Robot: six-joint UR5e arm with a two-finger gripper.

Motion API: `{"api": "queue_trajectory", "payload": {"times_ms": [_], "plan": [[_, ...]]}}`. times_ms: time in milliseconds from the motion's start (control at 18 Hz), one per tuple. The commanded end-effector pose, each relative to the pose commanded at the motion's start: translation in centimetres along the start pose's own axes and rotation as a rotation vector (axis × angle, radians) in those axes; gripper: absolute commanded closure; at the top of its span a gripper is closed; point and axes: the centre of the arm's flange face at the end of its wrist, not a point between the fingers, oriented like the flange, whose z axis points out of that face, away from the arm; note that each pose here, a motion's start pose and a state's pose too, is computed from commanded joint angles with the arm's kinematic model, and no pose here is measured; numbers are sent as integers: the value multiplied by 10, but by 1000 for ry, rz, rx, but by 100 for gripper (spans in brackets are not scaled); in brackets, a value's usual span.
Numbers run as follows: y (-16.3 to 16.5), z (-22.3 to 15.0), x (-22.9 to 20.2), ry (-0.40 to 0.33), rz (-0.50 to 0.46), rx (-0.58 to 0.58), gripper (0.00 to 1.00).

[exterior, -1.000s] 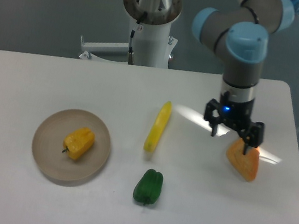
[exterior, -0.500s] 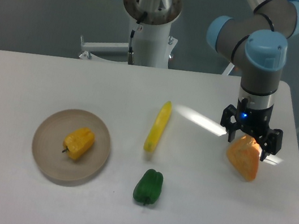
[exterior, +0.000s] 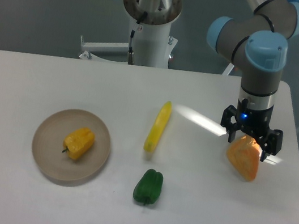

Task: Place the yellow pepper on the plate

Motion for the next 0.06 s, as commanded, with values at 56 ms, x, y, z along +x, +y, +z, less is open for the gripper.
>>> {"api": "queue_trajectory", "payload": {"times_ms": [56], "plan": [[0,0,0,0,-2,0,0]]}}
